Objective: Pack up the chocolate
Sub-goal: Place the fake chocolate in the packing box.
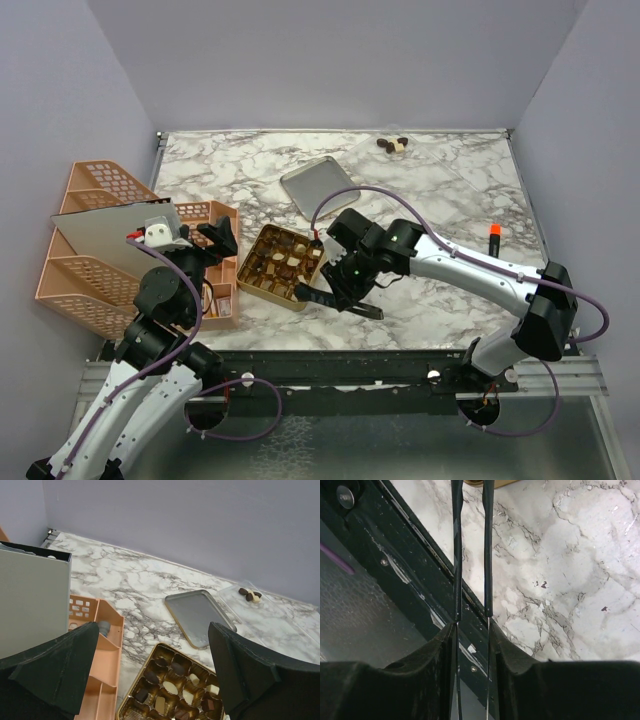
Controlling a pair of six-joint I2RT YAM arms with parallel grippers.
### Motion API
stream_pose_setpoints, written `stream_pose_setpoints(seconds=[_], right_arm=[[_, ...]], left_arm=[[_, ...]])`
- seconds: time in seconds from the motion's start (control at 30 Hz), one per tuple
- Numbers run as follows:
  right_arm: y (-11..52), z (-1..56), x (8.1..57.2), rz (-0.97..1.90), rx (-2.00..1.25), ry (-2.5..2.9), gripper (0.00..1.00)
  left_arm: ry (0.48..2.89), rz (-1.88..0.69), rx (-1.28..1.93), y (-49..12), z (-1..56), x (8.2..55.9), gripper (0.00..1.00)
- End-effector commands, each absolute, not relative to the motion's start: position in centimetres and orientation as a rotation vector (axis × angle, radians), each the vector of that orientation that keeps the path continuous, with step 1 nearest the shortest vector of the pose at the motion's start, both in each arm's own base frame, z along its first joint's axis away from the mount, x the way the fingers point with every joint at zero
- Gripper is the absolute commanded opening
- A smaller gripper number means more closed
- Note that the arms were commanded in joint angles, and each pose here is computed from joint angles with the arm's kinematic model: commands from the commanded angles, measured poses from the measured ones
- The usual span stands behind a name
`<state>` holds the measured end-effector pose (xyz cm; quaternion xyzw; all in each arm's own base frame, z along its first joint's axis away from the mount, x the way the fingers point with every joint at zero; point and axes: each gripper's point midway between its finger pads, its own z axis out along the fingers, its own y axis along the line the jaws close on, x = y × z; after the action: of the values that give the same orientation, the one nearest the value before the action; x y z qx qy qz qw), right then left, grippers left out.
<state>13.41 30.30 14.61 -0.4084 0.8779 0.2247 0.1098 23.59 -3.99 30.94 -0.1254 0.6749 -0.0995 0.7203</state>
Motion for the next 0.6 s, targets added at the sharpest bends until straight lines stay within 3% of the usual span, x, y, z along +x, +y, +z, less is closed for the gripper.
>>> stream_pose_setpoints(seconds=[0.0,0.57], right_arm=[[30.5,15.2,13.2,0.661,-1.212,2.572,0.34],[31.9,20.2,18.1,0.536,-1.009,2.411,0.33]], left_arm=[[1.486,-0.219,-0.271,-4.0,31.0,23.6,0.99],[1.479,-0.229,-0.271,-4.0,31.1,23.4,0.99]])
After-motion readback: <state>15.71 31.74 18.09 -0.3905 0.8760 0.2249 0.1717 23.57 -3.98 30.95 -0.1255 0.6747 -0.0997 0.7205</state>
